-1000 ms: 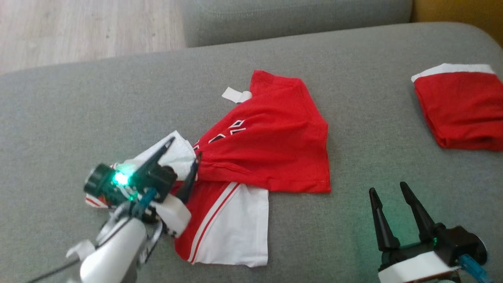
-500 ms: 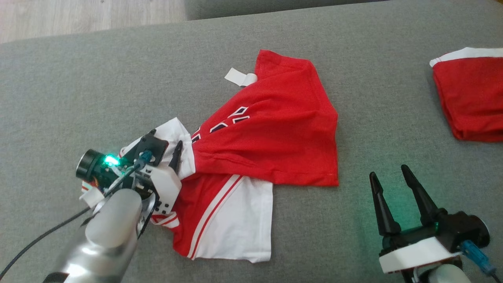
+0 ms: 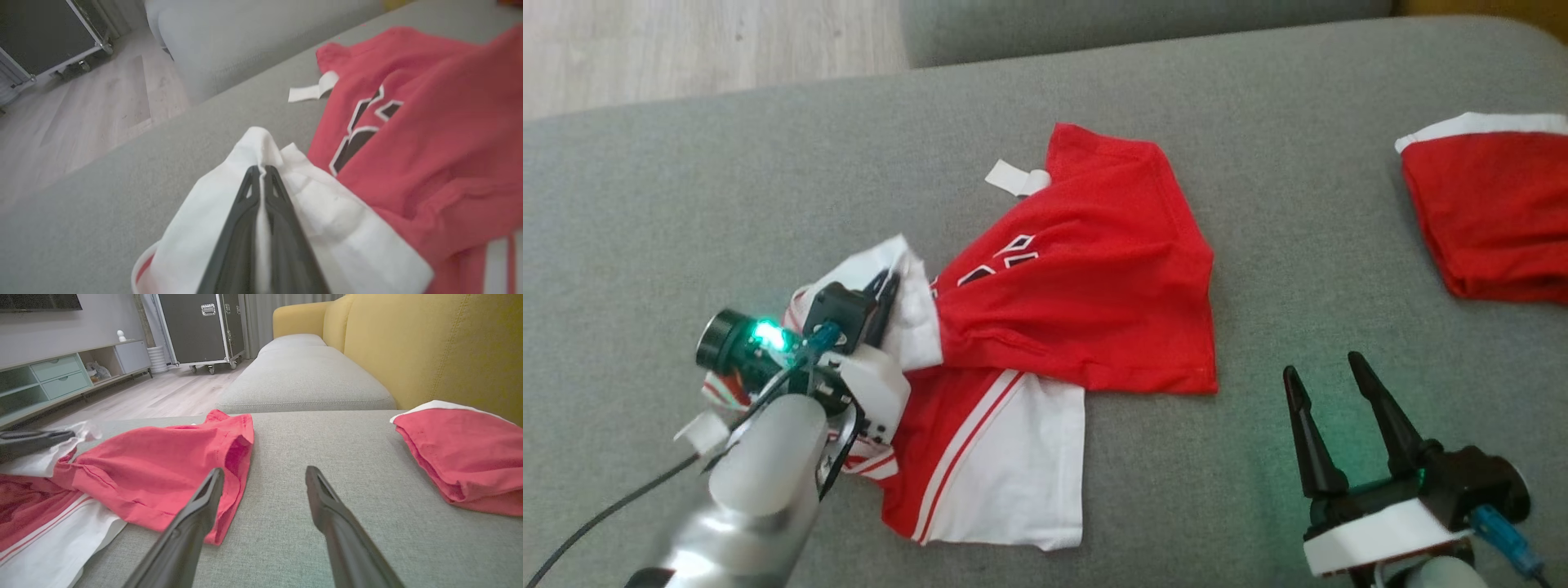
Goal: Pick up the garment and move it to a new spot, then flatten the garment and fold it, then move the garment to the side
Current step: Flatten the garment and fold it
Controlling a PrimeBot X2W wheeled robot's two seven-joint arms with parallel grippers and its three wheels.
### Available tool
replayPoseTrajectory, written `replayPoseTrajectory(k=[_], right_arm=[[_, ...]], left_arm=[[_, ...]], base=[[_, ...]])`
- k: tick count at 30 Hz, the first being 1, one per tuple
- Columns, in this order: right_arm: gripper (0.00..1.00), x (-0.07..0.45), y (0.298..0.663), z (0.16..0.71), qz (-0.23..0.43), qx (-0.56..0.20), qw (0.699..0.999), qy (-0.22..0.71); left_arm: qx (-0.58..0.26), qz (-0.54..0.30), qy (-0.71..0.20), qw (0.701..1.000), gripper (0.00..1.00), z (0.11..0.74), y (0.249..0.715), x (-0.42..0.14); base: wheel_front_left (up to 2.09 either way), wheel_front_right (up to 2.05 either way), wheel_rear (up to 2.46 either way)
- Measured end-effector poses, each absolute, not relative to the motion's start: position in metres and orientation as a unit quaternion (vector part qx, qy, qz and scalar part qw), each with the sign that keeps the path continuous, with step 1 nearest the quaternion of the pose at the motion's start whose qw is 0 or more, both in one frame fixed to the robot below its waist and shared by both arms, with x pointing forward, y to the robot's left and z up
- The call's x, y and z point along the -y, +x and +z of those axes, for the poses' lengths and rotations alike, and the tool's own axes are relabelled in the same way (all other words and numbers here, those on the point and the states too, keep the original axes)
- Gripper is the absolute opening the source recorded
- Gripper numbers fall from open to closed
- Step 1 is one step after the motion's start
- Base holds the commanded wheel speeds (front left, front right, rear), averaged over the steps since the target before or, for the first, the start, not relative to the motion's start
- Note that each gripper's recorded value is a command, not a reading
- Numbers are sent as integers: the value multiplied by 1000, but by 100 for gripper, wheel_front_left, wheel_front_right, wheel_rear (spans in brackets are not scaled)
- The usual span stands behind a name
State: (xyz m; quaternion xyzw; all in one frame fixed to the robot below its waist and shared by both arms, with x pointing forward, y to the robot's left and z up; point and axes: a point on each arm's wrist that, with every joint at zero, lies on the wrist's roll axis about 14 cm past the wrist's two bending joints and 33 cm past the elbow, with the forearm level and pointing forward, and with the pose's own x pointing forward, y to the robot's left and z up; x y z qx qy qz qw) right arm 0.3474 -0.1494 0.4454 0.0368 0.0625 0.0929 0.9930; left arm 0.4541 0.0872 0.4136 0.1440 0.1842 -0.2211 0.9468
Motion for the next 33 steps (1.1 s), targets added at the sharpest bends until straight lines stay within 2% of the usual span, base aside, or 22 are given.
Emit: replayPoseTrajectory(k=[4, 7, 11, 14, 15, 16, 21, 29, 33], right_arm=[[100, 148, 340, 448, 92, -59, 993, 40], [100, 147, 335, 450, 92, -56, 993, 43], [100, 141, 337, 453, 98, -52, 993, 47], [100, 139, 337, 451, 99, -54, 992, 50], [100, 138, 338, 450, 100, -55, 992, 51], [100, 137, 338, 450, 101, -57, 992, 52], [100, 134, 340, 449, 103, -57, 991, 56], [100, 133, 341, 453, 107, -51, 991, 55], [100, 133, 340, 453, 107, -50, 991, 55]], left_arm=[[-105, -233, 109, 961, 0, 458, 456, -74], [-73, -265, 73, 959, 0, 480, 440, -55], [-102, -325, 16, 940, 0, 470, 393, -24], [-140, -340, 11, 930, 0, 449, 368, -16], [-156, -341, 15, 927, 59, 438, 359, -16], [-164, -337, 22, 927, 100, 431, 354, -17], [-144, -343, 54, 926, 100, 433, 342, -9], [-159, -372, 186, 896, 100, 413, 316, -21], [-166, -384, 209, 884, 100, 409, 309, -21]], base=[[0, 0, 0], [0, 0, 0], [0, 0, 0], [0, 0, 0], [0, 0, 0], [0, 0, 0], [0, 0, 0], [0, 0, 0], [0, 0, 0]])
